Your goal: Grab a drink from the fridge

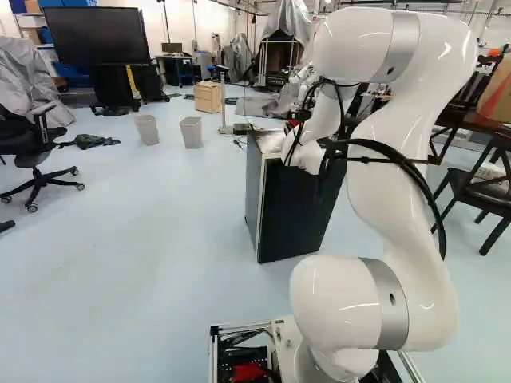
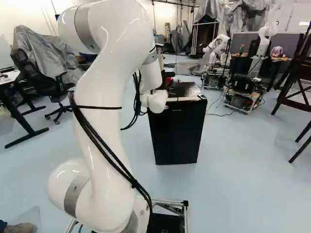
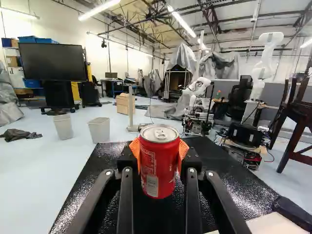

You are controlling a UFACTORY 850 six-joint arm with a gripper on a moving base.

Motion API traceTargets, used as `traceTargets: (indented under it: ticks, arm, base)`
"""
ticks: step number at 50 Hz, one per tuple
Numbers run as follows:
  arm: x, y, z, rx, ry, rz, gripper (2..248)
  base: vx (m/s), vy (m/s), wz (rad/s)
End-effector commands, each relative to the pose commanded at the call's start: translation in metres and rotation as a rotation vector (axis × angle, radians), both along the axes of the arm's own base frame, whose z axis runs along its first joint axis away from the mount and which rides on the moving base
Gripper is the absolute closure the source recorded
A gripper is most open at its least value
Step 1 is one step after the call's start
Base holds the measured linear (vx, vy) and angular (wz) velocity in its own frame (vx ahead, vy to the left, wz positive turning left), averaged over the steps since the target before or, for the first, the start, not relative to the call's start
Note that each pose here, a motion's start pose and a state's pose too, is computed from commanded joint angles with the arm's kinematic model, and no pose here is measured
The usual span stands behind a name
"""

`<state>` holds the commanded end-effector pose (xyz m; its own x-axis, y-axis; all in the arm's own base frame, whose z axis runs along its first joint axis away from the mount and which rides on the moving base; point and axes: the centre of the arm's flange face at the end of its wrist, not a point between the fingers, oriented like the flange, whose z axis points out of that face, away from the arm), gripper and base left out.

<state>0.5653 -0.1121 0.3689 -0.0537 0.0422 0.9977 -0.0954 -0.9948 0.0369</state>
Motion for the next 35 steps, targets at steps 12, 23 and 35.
traceTargets:
  ticks: [12, 23, 35]
  arm:
    - [-0.010, 0.007, 0.004, 0.003, 0.016, 0.003, 155]
    - [-0.024, 0.016, 0.010, 0.007, 0.037, 0.008, 155]
    - [-0.046, 0.028, 0.017, 0.013, 0.068, 0.014, 155]
  base:
    - [0.000, 0.000, 0.000]
    - [0.000, 0.000, 0.000]
    - [0.000, 0.000, 0.000]
